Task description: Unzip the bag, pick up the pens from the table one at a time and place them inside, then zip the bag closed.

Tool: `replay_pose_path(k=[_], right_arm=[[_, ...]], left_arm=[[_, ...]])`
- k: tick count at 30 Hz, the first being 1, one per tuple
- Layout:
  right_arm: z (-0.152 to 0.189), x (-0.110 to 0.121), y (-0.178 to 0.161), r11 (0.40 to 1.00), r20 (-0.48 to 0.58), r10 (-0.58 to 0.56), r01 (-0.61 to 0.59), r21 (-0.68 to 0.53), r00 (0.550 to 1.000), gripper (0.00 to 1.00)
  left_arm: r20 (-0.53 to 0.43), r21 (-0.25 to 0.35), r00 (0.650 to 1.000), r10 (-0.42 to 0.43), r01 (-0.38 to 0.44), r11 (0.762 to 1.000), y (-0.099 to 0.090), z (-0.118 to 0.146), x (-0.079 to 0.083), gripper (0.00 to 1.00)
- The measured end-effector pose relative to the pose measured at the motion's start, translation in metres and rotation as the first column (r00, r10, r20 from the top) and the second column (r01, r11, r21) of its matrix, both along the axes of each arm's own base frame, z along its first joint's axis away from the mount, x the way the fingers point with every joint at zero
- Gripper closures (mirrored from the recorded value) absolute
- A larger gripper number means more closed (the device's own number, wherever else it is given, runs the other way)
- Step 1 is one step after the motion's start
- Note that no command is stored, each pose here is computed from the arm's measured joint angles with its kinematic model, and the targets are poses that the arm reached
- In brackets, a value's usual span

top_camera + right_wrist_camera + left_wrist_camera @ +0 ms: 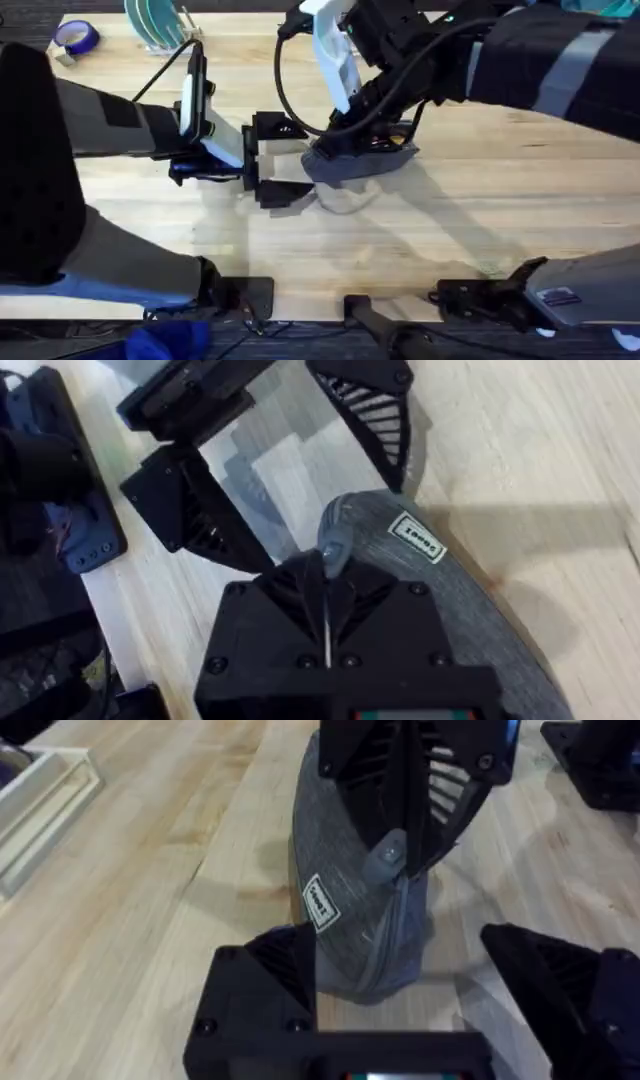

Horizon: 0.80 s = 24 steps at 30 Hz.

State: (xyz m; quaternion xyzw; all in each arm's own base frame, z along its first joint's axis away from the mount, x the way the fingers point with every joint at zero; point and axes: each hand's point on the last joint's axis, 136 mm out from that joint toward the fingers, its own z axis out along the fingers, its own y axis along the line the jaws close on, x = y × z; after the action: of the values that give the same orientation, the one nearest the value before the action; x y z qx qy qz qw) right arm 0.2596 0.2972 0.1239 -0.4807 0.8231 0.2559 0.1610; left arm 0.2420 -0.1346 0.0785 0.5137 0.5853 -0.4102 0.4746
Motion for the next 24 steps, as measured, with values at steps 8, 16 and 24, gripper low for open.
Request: replay_pose_path(k=[8,16,24], right_arm=[[0.0,0.0,0.0,1.0,0.0,0.0,0.0,0.0,1.0,0.969],[0.0,0.0,0.0,1.0,0.0,0.0,0.0,0.0,1.0,0.971],[0.0,0.0,0.0,1.0,0.0,0.0,0.0,0.0,1.0,0.97]], left_arm=[[0.031,-0.002,0.999,-0.03,0.03,1.0,-0.0071,0.001,-0.0008,0.005],[0.027,-0.003,0.999,-0.03,0.03,1.0,-0.0072,0.0011,-0.0014,0.005],[0.027,-0.006,0.999,-0.03,0.03,1.0,-0.0073,0.0015,-0.0014,0.006]])
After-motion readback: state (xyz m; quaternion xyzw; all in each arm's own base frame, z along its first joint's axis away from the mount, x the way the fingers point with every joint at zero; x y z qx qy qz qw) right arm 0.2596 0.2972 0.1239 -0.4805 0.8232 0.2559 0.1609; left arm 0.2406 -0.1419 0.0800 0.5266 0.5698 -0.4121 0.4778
